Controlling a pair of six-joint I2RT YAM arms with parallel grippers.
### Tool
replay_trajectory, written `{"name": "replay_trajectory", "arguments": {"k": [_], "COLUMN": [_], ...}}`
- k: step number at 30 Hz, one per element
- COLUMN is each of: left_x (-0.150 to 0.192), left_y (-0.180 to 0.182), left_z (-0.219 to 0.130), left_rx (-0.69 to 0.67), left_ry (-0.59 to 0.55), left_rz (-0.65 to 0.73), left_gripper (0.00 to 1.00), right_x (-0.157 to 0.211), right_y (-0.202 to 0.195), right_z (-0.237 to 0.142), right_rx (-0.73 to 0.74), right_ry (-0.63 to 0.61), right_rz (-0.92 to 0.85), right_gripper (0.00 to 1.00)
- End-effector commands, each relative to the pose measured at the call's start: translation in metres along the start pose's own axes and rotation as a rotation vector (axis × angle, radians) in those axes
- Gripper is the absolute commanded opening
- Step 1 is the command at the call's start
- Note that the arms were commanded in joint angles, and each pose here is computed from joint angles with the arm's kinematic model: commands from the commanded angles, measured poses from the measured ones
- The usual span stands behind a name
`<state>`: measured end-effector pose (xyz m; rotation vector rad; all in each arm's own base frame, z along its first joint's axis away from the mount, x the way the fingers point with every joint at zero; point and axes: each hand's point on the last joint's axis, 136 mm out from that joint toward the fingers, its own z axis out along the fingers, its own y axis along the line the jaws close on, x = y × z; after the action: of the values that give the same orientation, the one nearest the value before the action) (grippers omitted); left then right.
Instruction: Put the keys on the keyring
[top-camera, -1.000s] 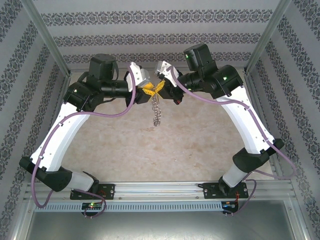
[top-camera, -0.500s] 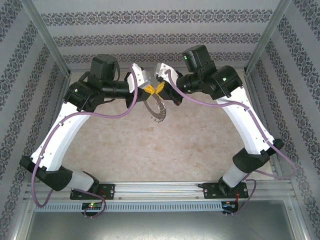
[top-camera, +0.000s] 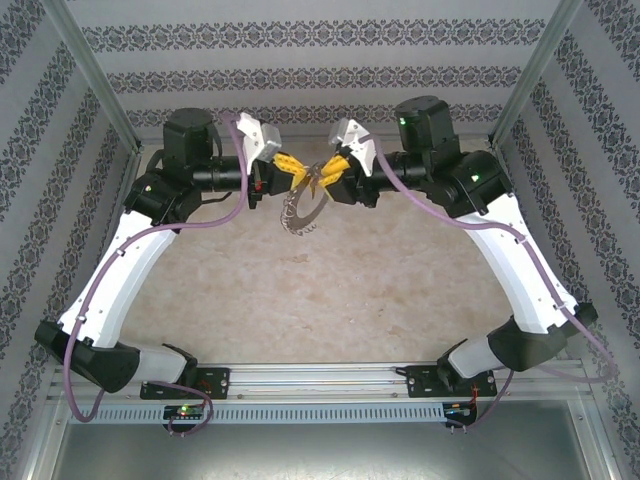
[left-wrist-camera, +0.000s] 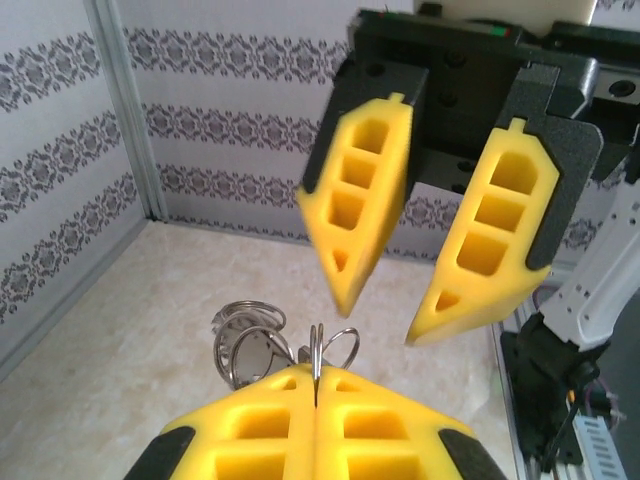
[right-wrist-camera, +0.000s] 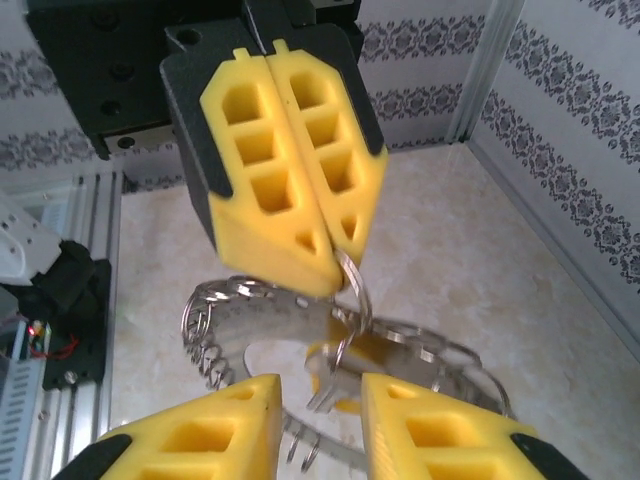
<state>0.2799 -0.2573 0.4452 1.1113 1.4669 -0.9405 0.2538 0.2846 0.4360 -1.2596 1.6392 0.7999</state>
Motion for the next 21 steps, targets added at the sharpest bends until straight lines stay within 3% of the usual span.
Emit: {"name": "replay_trajectory", "arguments": {"k": [1,16,21], "left_x": [-0.038,-0.046,-0.046], "left_y": [-0.013,-0.015,-0.015], "left_z": [-0.014,-0.021,-0.023], "left_rx": [0.048,0.076,0.073], "left_ry": [-0.135,-0.180,-0.182], "left_rz": [0.049,0.038,0.037], "left_gripper": [0.00,0.00,0.00], "right_x": [-0.018,-0.034,-0.037], "right_y": [0.005,-0.003,-0.004], "right_z": [-0.009,-0.003,0.000], "right_rx": [-0.035,-0.056,-0.067], "right_ry": [-0.094,-0.150,-0.157], "right_rz": [0.028,0.057,0.058], "right_gripper": [0.27,0.32,0.25]}}
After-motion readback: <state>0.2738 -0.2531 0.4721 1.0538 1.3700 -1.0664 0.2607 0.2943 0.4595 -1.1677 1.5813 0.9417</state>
